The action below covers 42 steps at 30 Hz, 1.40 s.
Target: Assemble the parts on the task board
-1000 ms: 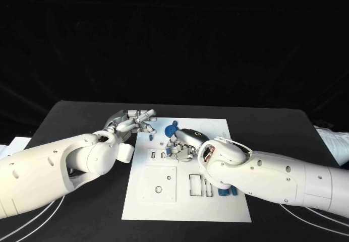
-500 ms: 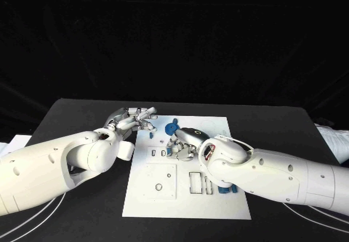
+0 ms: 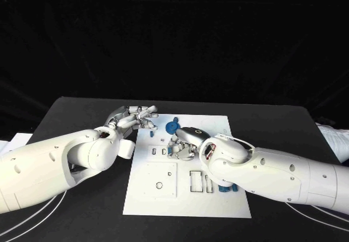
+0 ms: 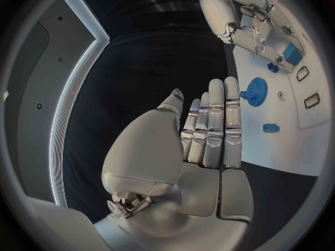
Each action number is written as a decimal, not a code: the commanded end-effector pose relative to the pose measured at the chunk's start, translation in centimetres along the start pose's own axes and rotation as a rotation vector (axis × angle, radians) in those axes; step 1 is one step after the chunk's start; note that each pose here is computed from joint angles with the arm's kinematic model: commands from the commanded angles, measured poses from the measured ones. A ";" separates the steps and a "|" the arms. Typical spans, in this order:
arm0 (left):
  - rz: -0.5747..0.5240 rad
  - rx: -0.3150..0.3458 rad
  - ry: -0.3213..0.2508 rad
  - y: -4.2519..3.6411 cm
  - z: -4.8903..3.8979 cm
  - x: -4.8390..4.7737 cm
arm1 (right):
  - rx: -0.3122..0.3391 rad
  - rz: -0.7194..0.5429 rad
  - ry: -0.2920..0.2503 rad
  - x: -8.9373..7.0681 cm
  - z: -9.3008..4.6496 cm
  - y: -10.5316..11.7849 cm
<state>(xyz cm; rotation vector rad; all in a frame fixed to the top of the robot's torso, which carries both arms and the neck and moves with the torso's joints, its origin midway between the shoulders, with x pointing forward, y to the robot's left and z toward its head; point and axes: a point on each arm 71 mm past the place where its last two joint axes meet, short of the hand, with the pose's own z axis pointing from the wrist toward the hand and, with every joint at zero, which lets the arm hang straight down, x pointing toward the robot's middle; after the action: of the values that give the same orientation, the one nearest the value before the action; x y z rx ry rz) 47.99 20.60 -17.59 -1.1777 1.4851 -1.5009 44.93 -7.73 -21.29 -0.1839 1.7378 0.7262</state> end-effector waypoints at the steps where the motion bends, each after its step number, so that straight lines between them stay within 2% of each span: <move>1: -0.005 0.010 0.023 -0.11 0.02 0.26 | 0.033 -0.032 0.027 0.5 -0.1 -0.4; 15: -0.006 0.008 0.026 -0.08 0.07 0.30 | 0.019 -0.021 -0.025 0.2 -0.1 -0.1; 23: -0.007 0.005 0.029 -0.04 0.12 0.36 | -0.037 0.020 -0.138 -0.6 -0.5 0.5; 30: 0.031 -0.013 0.048 0.11 0.17 0.39 | -0.142 0.071 -0.211 -1.9 -2.0 0.8; 36: 0.138 -0.079 0.098 0.62 0.10 0.62 | -0.254 0.166 -0.237 -4.4 -3.8 0.0; 39: 0.220 -0.155 0.126 1.17 -0.04 0.72 | -0.254 0.246 -0.213 -6.1 -4.5 -1.3; 42: 0.353 -0.269 0.201 1.92 -0.36 0.80 | -0.217 0.336 -0.196 -8.0 -5.3 -3.0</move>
<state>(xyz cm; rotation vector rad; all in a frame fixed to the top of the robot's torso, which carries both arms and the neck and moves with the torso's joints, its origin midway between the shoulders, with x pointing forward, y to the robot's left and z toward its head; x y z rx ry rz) 47.73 20.29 -18.51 -1.0239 1.7327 -1.3672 44.64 -15.27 -14.46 -0.0560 1.4739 0.9733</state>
